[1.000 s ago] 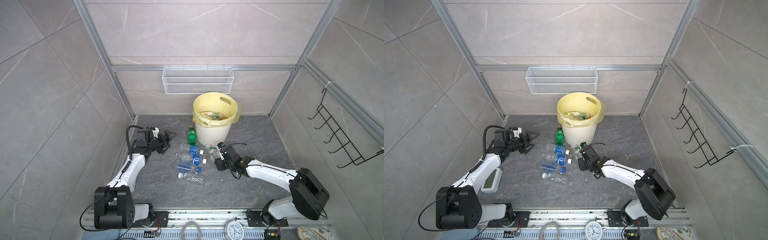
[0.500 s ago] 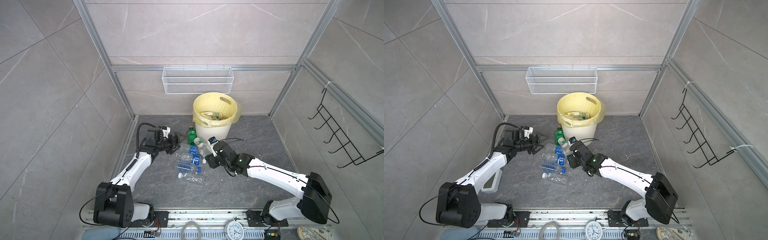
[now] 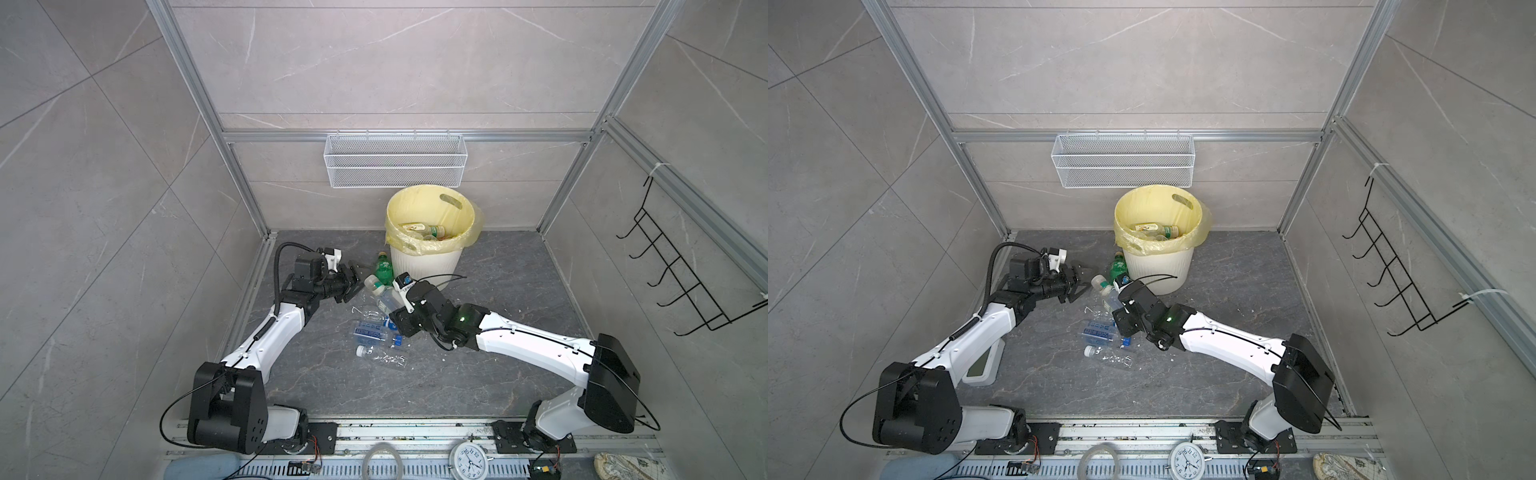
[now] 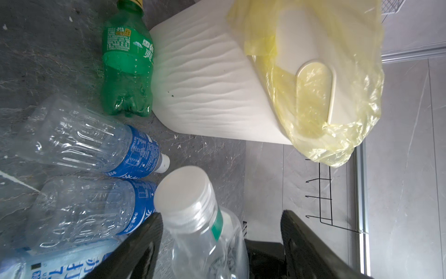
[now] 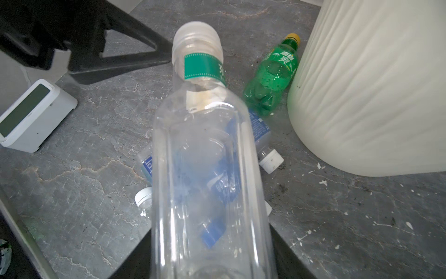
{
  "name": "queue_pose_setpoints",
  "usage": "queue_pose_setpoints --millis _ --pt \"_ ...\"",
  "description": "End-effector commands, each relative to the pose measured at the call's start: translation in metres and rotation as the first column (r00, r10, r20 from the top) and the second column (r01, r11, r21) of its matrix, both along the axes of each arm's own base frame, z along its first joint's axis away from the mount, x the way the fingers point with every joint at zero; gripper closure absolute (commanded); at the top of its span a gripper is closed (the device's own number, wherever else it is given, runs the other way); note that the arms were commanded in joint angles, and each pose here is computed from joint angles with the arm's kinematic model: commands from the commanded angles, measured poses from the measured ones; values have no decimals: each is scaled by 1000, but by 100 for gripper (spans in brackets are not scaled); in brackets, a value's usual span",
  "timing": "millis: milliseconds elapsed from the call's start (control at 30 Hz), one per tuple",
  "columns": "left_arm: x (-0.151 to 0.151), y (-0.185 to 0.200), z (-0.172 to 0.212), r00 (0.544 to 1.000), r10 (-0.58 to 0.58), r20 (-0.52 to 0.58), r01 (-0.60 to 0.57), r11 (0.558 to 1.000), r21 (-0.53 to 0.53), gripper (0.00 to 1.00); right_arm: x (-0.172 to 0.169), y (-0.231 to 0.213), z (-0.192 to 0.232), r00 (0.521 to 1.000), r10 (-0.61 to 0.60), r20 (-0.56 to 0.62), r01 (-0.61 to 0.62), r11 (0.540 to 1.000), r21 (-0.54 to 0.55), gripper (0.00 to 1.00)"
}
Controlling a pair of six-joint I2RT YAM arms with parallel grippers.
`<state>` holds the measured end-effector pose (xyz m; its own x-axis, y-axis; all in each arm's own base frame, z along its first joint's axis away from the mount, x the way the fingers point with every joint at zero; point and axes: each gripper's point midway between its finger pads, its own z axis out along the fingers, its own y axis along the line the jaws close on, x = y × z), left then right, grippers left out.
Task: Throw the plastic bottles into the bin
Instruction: 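Lift the clear bottle and carry it toward the left gripper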
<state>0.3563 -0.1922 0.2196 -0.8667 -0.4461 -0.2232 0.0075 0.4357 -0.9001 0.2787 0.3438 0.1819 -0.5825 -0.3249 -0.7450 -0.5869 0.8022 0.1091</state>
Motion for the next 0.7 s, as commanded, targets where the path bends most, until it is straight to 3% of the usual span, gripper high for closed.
queue_pose_setpoints --millis 0,267,567,667 --pt "11 -6 9 999 18 37 -18 1000 -25 26 4 16 27 999 8 40 -11 996 85 55" --pt "14 -24 6 1000 4 30 -4 1000 -17 28 2 24 40 998 22 58 -28 993 117 55" --pt "10 -19 11 999 28 41 -28 1000 3 23 5 24 50 996 20 84 -29 993 111 56" --pt "12 -18 11 998 34 43 -34 999 4 27 3 28 51 996 28 79 -38 991 128 56"
